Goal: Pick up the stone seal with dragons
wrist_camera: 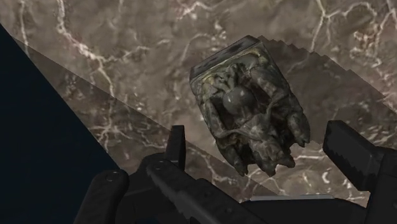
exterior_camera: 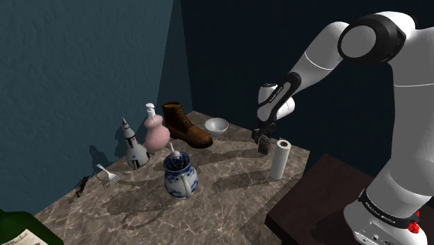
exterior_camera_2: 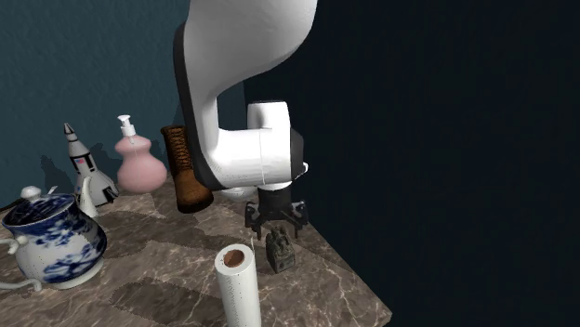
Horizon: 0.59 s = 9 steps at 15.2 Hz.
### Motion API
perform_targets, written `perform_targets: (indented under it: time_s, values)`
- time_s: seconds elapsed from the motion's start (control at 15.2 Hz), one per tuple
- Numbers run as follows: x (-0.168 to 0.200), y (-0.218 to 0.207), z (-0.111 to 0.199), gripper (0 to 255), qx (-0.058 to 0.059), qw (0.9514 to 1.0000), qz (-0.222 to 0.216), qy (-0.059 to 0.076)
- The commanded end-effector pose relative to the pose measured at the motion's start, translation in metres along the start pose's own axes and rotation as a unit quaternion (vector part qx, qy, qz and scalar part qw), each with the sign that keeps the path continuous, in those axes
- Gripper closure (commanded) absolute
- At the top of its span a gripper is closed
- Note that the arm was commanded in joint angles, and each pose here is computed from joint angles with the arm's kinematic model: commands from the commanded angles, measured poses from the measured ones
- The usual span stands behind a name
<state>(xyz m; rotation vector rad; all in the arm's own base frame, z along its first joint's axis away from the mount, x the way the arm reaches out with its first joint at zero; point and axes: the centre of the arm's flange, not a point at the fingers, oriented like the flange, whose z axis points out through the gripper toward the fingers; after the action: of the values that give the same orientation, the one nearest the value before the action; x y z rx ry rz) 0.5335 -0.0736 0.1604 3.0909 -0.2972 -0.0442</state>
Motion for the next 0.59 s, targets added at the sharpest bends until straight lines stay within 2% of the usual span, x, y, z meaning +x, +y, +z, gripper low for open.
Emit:
perform_targets:
  time_s: [0.0,0.07,0.53]
  values:
    - [-0.0001,-0.0004,0.0013,0,0.0,1.0,0.0,0.0]
    - [-0.0002,-0.0003,0.0013,255,0.0,1.0,0.0,0.0]
    - [-0.0006,-0.0004,0.0016,255,0.0,1.0,0.0,0.0]
